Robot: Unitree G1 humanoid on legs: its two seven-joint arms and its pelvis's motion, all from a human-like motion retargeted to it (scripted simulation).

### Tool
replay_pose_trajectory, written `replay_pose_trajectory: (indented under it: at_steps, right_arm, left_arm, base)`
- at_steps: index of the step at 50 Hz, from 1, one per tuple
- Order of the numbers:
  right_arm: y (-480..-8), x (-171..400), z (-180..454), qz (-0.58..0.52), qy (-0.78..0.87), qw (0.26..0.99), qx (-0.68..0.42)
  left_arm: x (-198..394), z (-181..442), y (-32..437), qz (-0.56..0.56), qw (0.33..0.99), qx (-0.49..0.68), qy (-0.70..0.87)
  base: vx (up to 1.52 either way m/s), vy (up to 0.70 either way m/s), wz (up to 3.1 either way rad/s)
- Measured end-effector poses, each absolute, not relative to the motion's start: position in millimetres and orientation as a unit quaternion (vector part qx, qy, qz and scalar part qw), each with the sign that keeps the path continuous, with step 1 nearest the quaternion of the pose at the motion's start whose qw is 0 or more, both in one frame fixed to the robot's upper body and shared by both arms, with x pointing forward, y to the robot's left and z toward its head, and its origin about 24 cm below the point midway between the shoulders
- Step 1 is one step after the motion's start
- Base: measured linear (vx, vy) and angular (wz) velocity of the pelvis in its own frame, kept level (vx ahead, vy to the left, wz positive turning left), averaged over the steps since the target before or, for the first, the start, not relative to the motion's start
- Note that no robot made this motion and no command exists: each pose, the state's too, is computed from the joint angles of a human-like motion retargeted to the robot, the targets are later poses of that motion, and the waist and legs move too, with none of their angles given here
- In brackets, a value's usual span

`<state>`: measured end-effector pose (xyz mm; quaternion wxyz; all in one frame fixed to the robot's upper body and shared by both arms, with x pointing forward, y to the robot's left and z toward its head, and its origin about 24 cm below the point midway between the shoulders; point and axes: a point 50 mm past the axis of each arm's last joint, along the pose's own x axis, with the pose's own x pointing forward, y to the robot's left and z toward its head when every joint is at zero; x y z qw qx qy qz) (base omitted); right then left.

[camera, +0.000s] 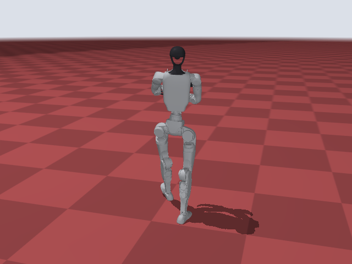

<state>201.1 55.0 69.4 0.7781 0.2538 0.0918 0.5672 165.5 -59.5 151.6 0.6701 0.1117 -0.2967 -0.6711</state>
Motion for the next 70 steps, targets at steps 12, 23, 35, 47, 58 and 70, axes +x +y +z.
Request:
replay_pose_trajectory:
  at_steps: [12,23,35,47,58,70]
  right_arm:
    - [53,200,72,0.598,0.076,0.762,0.237]
    - [48,205,78,0.597,0.073,0.770,0.214]
    - [52,207,81,0.592,0.067,0.777,0.203]
    - [54,200,81,0.607,0.046,0.767,0.201]
    - [50,201,82,0.608,0.058,0.758,0.230]
    - [52,199,75,0.598,0.086,0.769,0.208]
  left_arm:
    - [168,149,-55,-0.680,0.664,0.118,-0.286]
    - [171,151,-56,-0.653,0.685,0.133,-0.295]
    - [170,156,-56,-0.644,0.694,0.099,-0.305]
    - [162,149,-57,-0.651,0.686,0.082,-0.316]
    - [164,149,-62,-0.664,0.667,0.105,-0.321]
    - [170,143,-57,-0.649,0.687,0.140,-0.296]
  base:
    - [0.58,0.21,0.46]
    - [0.44,0.18,1.68]
    - [0.40,-0.01,2.22]
    - [0.44,-0.14,1.24]
    - [0.45,-0.24,0.92]
    - [0.30,-0.11,1.61]
